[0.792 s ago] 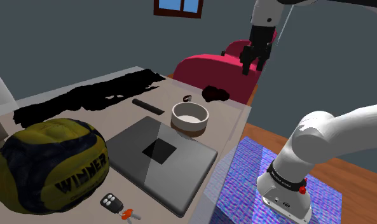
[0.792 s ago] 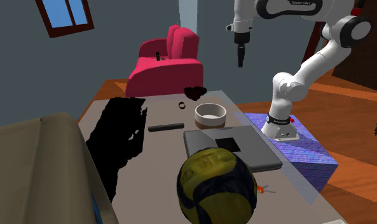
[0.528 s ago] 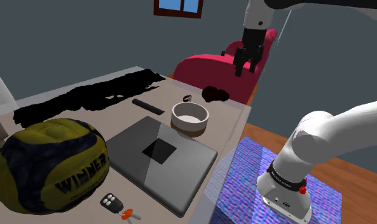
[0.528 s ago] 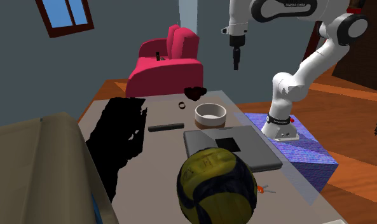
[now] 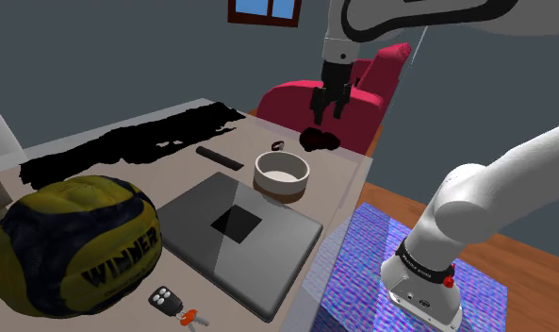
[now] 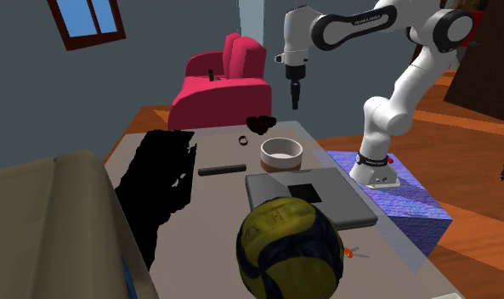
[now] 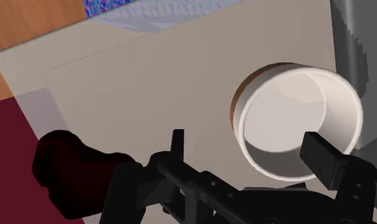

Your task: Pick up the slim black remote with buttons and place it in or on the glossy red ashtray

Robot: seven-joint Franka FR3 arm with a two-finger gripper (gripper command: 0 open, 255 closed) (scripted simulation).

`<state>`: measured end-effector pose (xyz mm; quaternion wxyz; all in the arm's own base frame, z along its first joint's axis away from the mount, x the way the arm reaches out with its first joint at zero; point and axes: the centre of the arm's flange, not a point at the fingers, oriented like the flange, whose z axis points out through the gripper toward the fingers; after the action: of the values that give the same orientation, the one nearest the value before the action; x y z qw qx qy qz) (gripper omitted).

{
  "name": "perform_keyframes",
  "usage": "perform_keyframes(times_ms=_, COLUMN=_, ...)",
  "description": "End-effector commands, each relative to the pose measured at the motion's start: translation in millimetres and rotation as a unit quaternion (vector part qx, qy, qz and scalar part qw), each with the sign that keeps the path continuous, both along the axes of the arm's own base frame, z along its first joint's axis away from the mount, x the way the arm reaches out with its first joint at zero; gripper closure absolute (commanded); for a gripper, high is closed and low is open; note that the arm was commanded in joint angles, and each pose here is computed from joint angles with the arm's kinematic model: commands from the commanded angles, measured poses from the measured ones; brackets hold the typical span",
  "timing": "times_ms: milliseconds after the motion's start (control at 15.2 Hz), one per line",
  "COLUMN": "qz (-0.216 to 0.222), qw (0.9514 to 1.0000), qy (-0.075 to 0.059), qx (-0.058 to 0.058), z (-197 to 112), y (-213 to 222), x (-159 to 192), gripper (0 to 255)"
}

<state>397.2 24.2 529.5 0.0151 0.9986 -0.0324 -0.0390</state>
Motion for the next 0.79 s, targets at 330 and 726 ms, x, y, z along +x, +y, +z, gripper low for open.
perform_keyframes(times_ms=330, qz=0.033, qw=0.9993, qy=-0.009, qx=0.015, z=-47.0, y=30.5, x=69.0, gripper=0)
perform_keyframes(times_ms=726, qz=0.062, qw=0.9976, qy=-0.015, qx=0.028, z=-86.5, y=61.1, x=126.7, gripper=0)
